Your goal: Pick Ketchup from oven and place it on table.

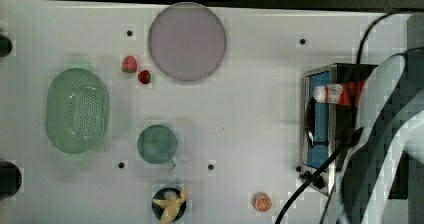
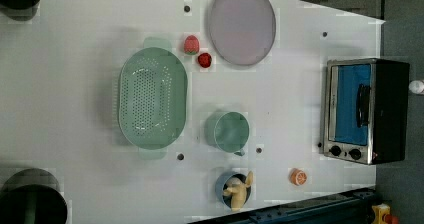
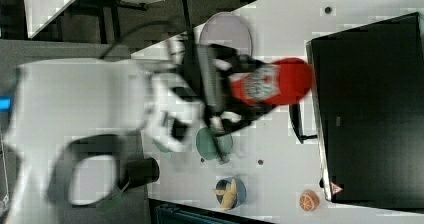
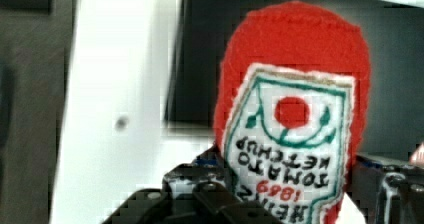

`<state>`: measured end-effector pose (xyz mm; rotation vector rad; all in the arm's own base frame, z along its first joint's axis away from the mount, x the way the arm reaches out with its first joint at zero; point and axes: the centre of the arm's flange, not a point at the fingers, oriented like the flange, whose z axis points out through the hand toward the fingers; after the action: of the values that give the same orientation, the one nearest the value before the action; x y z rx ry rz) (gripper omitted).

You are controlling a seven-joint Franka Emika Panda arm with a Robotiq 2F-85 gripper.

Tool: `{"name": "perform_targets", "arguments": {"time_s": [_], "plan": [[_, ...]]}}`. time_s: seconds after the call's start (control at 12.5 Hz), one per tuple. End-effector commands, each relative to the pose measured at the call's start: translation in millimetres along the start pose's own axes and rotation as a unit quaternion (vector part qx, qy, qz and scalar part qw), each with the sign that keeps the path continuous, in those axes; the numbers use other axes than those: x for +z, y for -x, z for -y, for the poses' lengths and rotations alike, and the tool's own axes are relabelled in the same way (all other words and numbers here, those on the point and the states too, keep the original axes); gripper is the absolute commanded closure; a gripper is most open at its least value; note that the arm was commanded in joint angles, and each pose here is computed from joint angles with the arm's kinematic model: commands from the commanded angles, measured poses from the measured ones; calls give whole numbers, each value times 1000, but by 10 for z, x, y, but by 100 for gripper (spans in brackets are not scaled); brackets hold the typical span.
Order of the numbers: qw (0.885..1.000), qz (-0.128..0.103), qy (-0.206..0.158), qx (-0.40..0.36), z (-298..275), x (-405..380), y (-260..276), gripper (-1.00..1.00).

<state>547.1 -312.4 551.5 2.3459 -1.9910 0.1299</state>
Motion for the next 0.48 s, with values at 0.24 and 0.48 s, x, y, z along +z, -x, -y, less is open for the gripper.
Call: {"name": "perform_targets", "arguments": {"time_s": [0.24, 0.48], "plan": [[991, 68, 18, -115, 493, -380, 1267, -27], [978, 86, 31, -187, 787, -320, 2054, -27]]}}
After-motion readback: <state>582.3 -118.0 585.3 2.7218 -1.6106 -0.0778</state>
